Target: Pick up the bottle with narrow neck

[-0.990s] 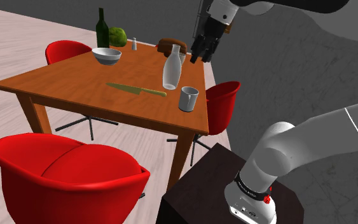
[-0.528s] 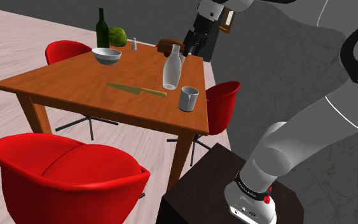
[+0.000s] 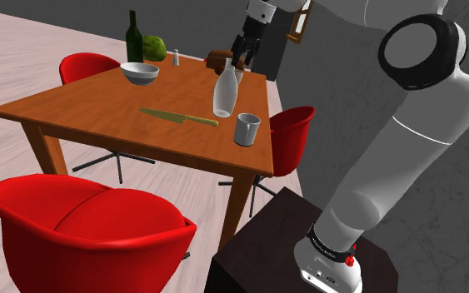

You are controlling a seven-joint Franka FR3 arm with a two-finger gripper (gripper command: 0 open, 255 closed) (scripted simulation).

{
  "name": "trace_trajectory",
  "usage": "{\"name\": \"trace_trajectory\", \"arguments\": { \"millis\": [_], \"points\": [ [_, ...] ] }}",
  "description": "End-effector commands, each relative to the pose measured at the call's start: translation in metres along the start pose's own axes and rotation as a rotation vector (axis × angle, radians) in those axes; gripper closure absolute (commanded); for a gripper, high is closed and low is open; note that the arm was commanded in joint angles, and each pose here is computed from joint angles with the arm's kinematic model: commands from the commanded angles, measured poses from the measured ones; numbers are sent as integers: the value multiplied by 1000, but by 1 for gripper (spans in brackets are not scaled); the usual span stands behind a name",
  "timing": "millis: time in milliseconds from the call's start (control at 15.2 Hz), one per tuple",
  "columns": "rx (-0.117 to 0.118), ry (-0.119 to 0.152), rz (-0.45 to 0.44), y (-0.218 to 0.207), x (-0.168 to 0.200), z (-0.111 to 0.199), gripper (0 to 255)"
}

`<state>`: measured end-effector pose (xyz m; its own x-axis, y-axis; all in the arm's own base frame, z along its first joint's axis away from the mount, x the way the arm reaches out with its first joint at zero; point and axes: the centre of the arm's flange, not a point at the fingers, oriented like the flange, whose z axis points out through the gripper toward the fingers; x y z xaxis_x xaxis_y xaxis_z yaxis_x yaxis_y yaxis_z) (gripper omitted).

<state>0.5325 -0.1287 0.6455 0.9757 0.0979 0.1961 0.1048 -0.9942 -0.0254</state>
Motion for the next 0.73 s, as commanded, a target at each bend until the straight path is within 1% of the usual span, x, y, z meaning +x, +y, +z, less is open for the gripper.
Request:
{"name": "trace_trajectory", "arguments": {
  "millis": [0, 264, 330, 660],
  "points": [
    [-4, -1, -12, 15, 24, 1, 0],
    [-10, -3, -33, 45, 67, 7, 0],
    [-10, -3, -34, 46, 70, 7, 0],
    [-10, -3, -34, 47, 64, 33, 0]
  ]
}}
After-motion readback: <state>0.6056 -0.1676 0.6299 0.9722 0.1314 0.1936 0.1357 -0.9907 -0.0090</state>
